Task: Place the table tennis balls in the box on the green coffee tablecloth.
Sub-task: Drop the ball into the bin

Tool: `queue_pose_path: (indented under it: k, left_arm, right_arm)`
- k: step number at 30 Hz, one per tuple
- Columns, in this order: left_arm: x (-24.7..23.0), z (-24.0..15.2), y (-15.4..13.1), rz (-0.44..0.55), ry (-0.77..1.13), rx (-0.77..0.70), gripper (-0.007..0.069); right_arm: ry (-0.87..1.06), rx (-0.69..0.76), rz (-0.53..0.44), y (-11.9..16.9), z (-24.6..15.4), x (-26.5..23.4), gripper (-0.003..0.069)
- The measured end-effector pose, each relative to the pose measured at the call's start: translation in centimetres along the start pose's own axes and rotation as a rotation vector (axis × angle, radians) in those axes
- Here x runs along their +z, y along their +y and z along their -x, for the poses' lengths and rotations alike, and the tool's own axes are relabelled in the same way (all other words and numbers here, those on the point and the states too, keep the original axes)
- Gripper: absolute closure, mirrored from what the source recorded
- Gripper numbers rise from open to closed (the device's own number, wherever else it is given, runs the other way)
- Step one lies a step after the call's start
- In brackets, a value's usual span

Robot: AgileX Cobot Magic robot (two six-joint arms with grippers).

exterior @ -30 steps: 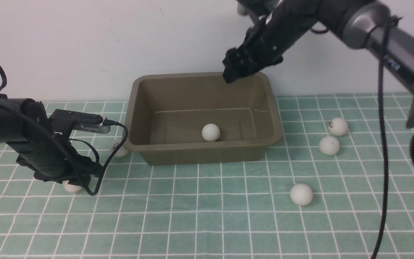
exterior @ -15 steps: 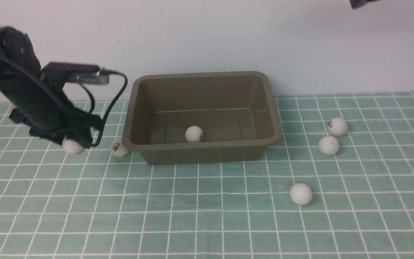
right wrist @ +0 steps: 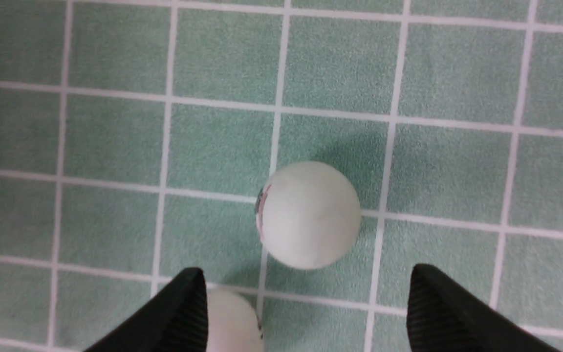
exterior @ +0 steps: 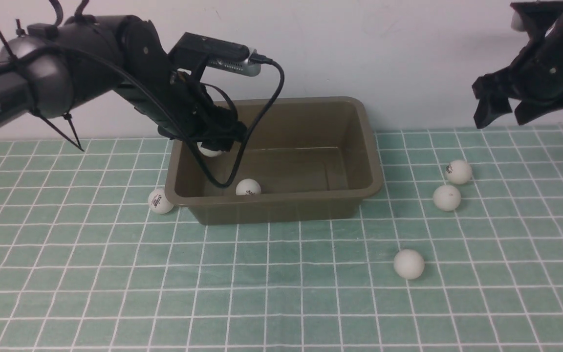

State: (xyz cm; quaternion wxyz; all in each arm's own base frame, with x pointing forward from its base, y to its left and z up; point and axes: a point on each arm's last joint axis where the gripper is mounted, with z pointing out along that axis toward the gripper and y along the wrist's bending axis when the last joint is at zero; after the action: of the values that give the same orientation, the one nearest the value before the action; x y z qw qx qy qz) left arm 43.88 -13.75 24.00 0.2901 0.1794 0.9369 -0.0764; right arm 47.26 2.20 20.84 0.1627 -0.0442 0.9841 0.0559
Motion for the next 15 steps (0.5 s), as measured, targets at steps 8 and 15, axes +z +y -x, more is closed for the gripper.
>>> queue_pose_path:
  k: [8,15]
  left_arm:
    - [-9.6,2.7,-0.4,0.038,-0.079,0.064,0.0172]
    - [-16.9,2.6,-0.9,0.066,-0.158,0.09,0.0179]
  right_arm:
    - [0.012,0.011,-0.005,-0.4,-0.1,3.3,0.0167]
    - [0.013,0.017,-0.007,-0.6,-0.2,5.0,0.0176]
